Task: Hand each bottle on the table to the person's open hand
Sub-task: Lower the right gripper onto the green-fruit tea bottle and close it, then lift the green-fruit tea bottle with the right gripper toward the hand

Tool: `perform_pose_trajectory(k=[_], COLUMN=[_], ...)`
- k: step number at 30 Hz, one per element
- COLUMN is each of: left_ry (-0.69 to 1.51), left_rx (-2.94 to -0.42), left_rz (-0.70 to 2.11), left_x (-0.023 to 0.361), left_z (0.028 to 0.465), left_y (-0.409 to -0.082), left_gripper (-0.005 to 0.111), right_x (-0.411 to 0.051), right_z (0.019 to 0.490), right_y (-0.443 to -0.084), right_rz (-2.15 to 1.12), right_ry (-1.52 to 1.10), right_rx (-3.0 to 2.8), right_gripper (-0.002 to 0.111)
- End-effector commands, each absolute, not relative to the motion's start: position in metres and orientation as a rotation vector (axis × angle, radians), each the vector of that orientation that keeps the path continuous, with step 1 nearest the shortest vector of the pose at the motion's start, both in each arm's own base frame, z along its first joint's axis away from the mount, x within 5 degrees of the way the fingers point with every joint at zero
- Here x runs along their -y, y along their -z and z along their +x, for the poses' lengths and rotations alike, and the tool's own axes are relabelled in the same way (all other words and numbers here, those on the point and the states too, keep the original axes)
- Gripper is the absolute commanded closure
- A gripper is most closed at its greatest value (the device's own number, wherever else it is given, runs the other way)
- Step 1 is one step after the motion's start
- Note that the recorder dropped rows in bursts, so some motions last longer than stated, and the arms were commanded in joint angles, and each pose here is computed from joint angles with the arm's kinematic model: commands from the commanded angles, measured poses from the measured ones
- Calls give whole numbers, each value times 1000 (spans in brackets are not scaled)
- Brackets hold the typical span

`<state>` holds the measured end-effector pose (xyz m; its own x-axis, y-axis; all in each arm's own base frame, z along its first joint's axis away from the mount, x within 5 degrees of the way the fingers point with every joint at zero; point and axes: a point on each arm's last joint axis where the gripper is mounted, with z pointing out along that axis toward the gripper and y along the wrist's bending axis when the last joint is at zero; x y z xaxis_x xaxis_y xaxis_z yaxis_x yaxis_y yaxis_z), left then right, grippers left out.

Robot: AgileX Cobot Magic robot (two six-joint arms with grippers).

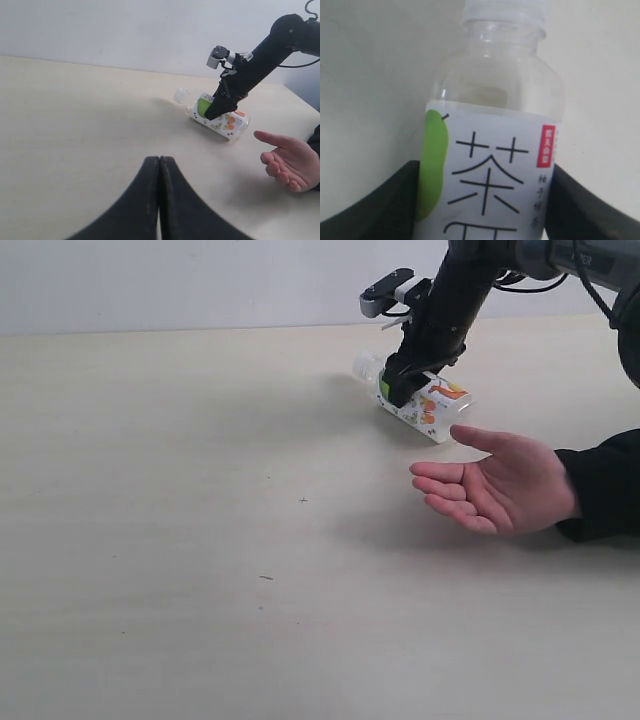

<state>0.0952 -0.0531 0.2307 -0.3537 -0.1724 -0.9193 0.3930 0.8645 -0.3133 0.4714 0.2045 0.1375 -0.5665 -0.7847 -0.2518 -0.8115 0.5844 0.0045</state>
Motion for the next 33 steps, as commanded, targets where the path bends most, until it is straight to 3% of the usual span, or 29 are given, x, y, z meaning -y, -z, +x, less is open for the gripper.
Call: perform_pose_trajectory(k=[1, 22, 33], left_ry=[585, 585, 585], left_rx=[-1838, -1838, -1838], left_rz=[168, 168, 168], left_x=[53, 53, 53], left_z=[95, 95, 95], left_y=[-230, -230, -230], left_gripper=[107, 107, 107], right_x=[-205, -195, -174], right_z=[474, 447, 397], right_y=[-153, -309, -337], right_rz=[-1299, -782, -747], right_ry=[-185, -265, -257], right_rx=[-2596, -2518, -2580], right_gripper=[108, 108, 108])
